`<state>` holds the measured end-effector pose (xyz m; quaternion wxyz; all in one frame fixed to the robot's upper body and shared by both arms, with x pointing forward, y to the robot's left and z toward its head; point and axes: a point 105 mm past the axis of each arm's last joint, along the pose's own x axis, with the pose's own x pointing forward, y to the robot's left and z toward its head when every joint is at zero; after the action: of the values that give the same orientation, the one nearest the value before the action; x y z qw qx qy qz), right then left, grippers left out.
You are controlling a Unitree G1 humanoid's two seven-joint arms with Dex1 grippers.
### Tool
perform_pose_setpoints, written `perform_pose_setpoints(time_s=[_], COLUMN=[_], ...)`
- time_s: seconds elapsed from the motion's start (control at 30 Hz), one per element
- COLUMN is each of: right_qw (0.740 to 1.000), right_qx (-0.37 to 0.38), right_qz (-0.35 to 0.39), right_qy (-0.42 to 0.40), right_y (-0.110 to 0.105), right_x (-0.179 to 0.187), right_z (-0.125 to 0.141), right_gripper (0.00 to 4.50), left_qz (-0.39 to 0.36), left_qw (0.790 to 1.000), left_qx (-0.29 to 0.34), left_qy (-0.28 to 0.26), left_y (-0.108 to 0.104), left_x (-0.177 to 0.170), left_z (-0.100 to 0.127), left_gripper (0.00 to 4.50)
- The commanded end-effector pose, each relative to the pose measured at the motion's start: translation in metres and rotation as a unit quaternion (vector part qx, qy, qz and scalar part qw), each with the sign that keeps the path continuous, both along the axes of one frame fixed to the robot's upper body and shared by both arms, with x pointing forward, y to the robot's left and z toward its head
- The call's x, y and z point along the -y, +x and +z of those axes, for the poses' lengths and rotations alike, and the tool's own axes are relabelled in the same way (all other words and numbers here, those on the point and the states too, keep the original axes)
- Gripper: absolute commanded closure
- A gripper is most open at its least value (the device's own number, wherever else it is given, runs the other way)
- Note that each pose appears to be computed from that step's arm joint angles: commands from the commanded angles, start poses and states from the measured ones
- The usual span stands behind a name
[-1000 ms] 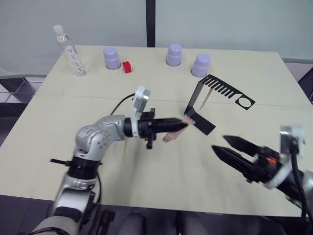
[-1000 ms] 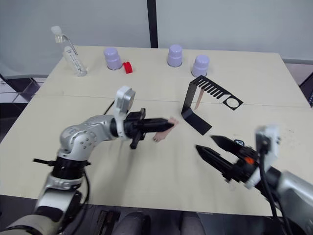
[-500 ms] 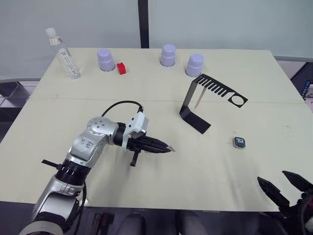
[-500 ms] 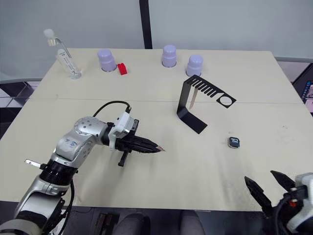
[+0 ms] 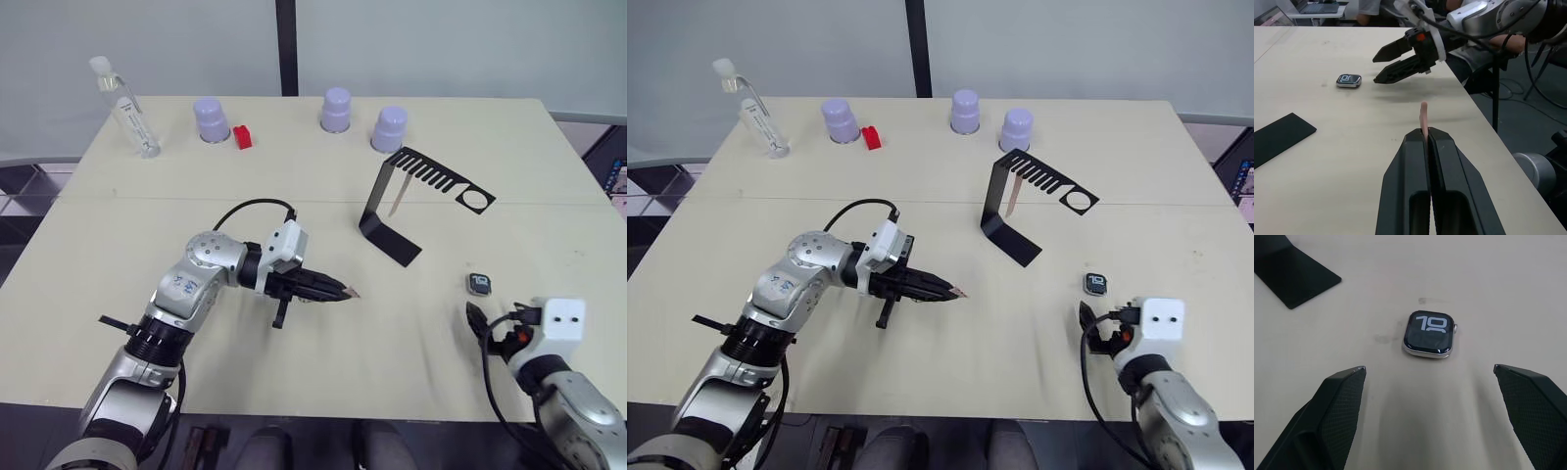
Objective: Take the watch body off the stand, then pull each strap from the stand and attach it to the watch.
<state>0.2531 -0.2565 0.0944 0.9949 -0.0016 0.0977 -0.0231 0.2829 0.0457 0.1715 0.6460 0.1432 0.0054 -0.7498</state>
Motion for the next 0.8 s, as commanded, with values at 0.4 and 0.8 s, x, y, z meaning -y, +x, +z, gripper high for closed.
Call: perform_pose_setpoints(time_s=[0.4,0.8], right_qw=[0.998,0.996], right_qx=[0.016,0.000], right_qz=[-0.058,-0.086], right_qy=[0.002,0.025], right_y=[0.028,0.032], right_x=[0.000,0.003], right_z=[0.002,-0.006], right_gripper=[0.07,0.07], left_qz=[0.000,0.004], left_qw=[1.000,0.999], left_qx=[0.025,0.028], left_qy=[-0.011,-0.017], left_y=[-0.005,-0.004], left_x=[0.004,0.006], left_z=[0.013,0.015], left_gripper=[4.50,4.50])
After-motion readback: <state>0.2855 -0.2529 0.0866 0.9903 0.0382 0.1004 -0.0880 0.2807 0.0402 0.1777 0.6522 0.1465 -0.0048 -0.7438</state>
